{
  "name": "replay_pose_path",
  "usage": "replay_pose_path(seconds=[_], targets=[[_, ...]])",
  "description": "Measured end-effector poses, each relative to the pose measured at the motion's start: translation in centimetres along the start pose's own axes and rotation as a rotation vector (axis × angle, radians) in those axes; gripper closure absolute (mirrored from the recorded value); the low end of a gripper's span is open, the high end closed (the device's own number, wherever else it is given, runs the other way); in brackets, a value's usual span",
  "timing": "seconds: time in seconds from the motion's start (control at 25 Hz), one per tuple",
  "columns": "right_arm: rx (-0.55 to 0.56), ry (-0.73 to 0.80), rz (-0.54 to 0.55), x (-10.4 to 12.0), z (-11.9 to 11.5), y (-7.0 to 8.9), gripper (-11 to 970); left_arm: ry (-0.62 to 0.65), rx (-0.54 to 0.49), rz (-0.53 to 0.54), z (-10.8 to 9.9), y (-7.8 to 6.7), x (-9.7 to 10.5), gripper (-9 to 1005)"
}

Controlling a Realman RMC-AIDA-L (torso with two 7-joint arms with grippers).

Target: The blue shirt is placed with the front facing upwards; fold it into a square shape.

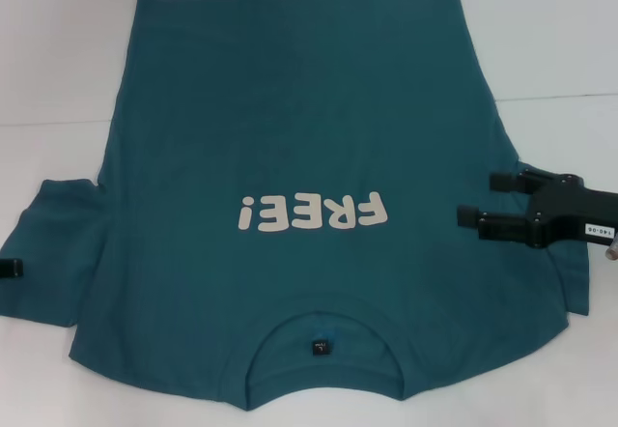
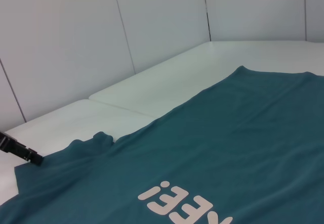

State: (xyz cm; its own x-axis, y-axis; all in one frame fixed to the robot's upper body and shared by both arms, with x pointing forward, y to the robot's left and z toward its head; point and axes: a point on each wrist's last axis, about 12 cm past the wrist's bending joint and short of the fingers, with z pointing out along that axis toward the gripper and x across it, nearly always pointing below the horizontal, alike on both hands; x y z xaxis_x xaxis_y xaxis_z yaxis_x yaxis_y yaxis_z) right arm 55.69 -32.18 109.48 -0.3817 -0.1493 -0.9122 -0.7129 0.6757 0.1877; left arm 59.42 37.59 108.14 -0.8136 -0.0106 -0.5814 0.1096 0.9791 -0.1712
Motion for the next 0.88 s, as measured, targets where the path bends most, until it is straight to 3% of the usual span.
replay_pose_path(seconds=[0.36,0.8,0.88], targets=[[0.005,0.0,-0.003,-0.2,0.2,-0.1,37,0.017,0.006,0.025,0.4,-0.5,0.1,210],[0.006,0.001,-0.002,-0.1,0.2,-0.1,37,-0.016,0.021,0.055,-0.3,-1.6,-0.6,316],[0.006,0.0,-0.002,-0.1,0.2,-0.1,37,-0.009,0.027,0.055,-0.2,-1.7,-0.6,390]])
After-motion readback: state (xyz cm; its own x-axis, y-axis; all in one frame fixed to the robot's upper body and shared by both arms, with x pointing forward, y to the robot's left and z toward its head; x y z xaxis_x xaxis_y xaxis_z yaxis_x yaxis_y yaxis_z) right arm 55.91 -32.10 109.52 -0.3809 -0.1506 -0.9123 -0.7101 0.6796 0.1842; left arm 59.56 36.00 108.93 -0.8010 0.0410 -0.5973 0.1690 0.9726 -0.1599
